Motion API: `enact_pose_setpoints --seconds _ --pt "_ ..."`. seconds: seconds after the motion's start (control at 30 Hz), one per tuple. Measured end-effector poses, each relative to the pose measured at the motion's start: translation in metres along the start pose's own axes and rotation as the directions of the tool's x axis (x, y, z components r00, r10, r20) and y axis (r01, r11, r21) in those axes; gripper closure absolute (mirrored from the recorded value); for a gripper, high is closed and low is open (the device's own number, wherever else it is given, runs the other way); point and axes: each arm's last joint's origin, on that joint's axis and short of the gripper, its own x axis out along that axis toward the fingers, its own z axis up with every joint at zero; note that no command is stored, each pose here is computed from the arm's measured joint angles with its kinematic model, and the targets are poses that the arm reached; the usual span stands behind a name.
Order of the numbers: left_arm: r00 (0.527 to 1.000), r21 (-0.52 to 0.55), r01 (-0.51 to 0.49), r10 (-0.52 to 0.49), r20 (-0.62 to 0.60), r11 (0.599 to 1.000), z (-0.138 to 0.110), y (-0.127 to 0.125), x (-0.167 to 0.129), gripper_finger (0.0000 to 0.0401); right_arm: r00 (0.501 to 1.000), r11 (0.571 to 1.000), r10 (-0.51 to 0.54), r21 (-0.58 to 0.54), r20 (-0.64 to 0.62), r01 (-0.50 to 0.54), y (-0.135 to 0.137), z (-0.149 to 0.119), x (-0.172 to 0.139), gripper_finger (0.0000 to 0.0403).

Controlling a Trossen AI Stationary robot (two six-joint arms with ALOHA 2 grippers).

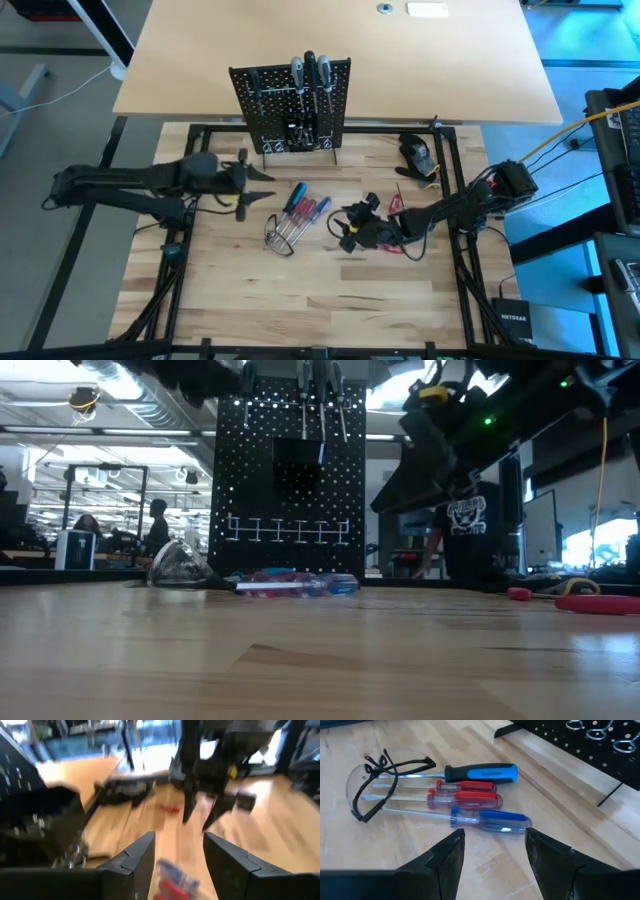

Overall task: Hang tools onto peg board
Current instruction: Put the black protective eyewear on the top left of the table

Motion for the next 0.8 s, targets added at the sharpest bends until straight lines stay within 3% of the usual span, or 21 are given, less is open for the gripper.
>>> enact_pose_setpoints --seconds 0.27,0.4,0.5,0.67,0.8 --pt "0.968 -0.024 -0.027 0.02 -0.25 0.999 -0.03 -0.007 0.04 0.0245 1.0 1.0 -0.002 -0.022 -0.01 0.001 -0.01 0.006 0.009 0.0194" --pt "0.912 -0.056 -0.032 0.006 -0.41 0.998 -0.044 -0.01 0.055 0.0245 1.0 1.0 -0.007 -0.022 -0.01 0.007 -0.012 0.007 0.01 0.0194" --pt "0.843 -0.083 -0.032 -0.017 -0.537 0.996 -0.054 -0.015 0.059 0.0245 1.0 0.999 -0.005 -0.038 -0.01 0.005 -0.011 0.006 0.01 0.0194" --pt "0.728 -0.143 0.066 -0.146 -0.67 0.988 -0.069 -0.034 0.054 0.0245 1.0 0.999 -0.01 -0.037 -0.007 0.009 -0.013 0.007 0.011 0.0194" --pt "0.721 -0.087 0.187 -0.197 -0.664 0.978 -0.068 -0.05 0.052 0.0245 1.0 1.0 -0.008 -0.018 0.013 0.008 -0.014 0.01 0.013 0.0194"
